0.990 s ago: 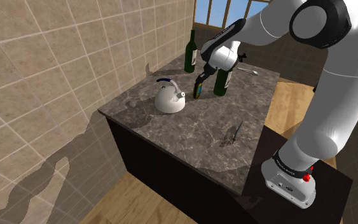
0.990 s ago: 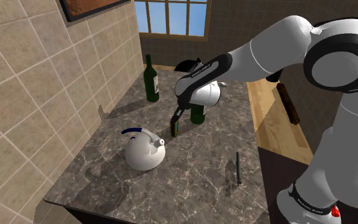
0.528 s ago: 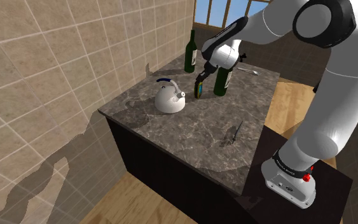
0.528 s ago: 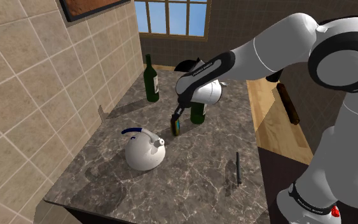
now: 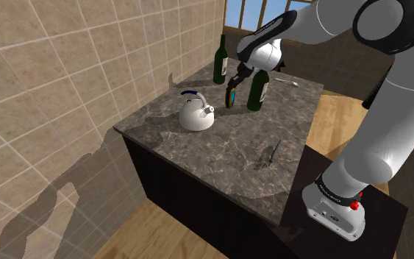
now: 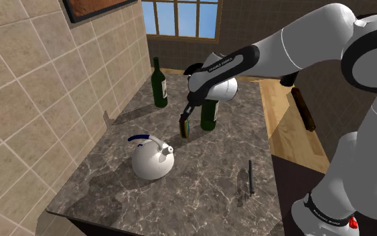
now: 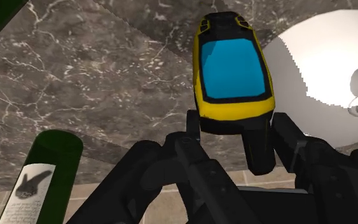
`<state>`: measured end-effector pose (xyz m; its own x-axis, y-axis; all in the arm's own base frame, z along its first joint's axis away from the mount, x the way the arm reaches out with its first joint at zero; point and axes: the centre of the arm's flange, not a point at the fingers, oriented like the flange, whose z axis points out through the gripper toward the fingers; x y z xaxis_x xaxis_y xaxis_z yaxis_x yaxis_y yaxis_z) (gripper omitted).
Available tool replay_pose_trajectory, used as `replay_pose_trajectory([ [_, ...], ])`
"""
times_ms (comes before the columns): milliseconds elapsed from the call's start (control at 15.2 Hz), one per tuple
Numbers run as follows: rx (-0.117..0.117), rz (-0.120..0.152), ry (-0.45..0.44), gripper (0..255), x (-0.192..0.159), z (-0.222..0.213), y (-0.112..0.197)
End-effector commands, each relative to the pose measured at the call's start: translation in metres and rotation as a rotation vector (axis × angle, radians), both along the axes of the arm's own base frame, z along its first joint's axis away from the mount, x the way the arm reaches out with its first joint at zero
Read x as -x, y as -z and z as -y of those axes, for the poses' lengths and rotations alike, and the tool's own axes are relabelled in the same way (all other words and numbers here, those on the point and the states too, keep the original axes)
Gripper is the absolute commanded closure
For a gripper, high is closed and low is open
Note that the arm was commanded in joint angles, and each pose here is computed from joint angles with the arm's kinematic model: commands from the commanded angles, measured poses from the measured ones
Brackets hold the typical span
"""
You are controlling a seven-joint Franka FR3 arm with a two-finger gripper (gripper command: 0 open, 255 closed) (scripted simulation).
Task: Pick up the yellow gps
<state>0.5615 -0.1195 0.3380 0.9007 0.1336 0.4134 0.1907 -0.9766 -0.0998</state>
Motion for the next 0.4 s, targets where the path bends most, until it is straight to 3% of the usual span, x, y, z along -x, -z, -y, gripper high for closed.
replay_pose_trajectory([
  [0, 0.000, 0.000, 0.000, 255, 0.000, -0.001, -0.010],
  [330, 0.000, 0.000, 0.000, 255, 0.000, -0.001, -0.027],
])
